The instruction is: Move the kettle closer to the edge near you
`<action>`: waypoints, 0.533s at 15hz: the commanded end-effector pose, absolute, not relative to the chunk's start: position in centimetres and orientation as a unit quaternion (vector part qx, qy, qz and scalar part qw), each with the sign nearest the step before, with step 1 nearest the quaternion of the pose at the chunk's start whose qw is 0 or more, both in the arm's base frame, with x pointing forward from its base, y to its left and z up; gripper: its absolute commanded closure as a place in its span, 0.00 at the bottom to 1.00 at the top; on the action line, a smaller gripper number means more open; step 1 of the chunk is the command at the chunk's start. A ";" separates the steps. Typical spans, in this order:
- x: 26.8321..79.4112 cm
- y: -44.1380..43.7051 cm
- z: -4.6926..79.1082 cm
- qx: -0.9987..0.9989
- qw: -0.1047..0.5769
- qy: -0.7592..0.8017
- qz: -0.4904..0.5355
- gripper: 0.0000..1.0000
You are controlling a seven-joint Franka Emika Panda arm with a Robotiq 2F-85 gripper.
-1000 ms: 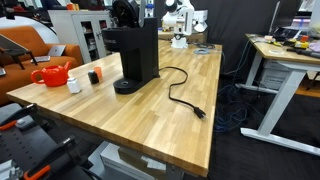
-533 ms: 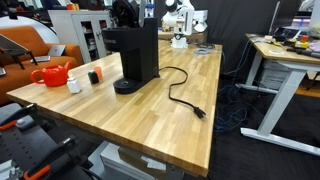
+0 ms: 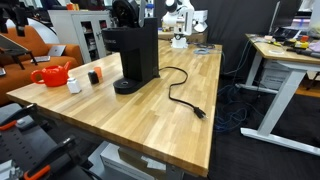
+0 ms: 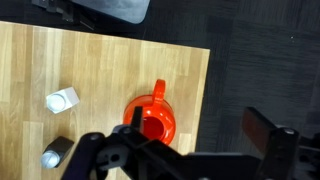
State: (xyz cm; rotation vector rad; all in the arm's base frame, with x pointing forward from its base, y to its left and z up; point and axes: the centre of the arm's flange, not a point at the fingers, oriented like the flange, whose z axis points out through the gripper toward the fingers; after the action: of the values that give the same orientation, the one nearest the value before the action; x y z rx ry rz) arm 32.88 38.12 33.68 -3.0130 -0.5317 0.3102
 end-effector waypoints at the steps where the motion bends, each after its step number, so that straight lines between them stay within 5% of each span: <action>1: 33.2 39.1 31.8 -0.980 0.046 -0.157 0.112 0.00; 8: 33.2 38.7 31.8 -0.979 0.039 -0.165 0.113 0.00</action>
State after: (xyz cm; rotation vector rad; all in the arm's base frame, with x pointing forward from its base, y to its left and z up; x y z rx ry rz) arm 33.20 38.69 31.76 -3.0023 -0.5060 0.3457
